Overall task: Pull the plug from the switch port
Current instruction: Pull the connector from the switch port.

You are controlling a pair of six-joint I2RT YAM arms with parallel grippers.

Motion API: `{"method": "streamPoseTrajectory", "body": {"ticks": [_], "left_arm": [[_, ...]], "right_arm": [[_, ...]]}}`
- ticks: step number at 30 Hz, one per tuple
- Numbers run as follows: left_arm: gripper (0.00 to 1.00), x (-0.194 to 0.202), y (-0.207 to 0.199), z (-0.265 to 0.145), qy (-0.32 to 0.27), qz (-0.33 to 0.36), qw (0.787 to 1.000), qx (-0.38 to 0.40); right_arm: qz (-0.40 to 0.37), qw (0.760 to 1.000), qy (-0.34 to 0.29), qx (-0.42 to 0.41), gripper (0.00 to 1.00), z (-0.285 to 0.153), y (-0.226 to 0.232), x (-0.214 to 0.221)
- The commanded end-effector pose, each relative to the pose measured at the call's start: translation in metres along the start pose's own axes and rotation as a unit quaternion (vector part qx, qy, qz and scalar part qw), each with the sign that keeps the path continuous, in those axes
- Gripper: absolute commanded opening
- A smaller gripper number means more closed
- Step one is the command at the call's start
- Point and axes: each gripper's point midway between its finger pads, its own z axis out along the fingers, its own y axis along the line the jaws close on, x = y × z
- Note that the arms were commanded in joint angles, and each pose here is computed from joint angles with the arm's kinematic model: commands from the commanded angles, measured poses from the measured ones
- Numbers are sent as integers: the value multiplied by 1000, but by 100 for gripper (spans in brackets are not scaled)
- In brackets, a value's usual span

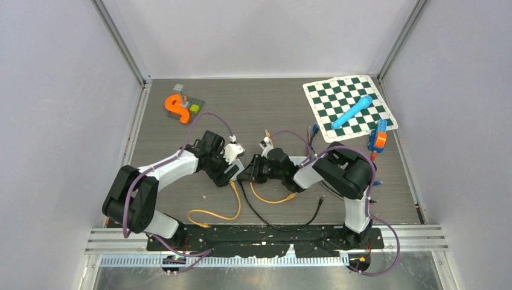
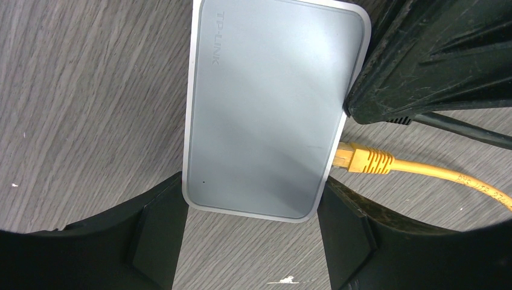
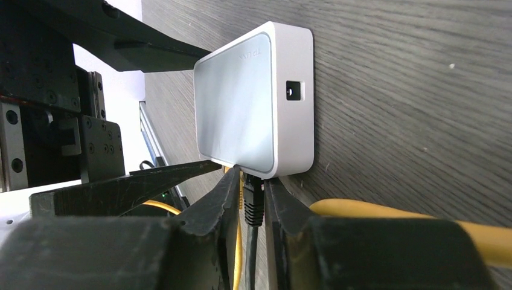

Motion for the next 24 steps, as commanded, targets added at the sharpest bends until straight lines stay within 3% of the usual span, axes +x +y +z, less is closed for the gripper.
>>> {"method": "streamPoseTrajectory", "body": {"ticks": [1, 3, 8, 13, 19, 21, 24], "left_arm": [[72, -16, 1, -2, -31, -5, 1000, 2], [72, -16, 0, -3, -34, -4, 999, 2], [72, -17, -1, -5, -38, -4, 999, 4], [72, -17, -1, -4, -37, -5, 999, 4], [72, -18, -1, -4, -37, -6, 999, 4], [72, -18, -1, -5, -37, -6, 999, 4], [72, -19, -1, -5, -39, -6, 999, 4]], "right_arm": [[0, 999, -13, -33, 27, -1, 16, -7], [0, 999, -13, -31, 35, 1, 16, -8], [-3, 1000, -6, -27, 37, 7, 17, -10], [-8, 1000, 0, -30, 21, 5, 19, -7], [-17, 999, 0, -33, 12, 2, 22, -7], [-19, 999, -1, -34, 14, 1, 23, -8], [-22, 999, 4, -36, 27, 3, 24, -7]]}}
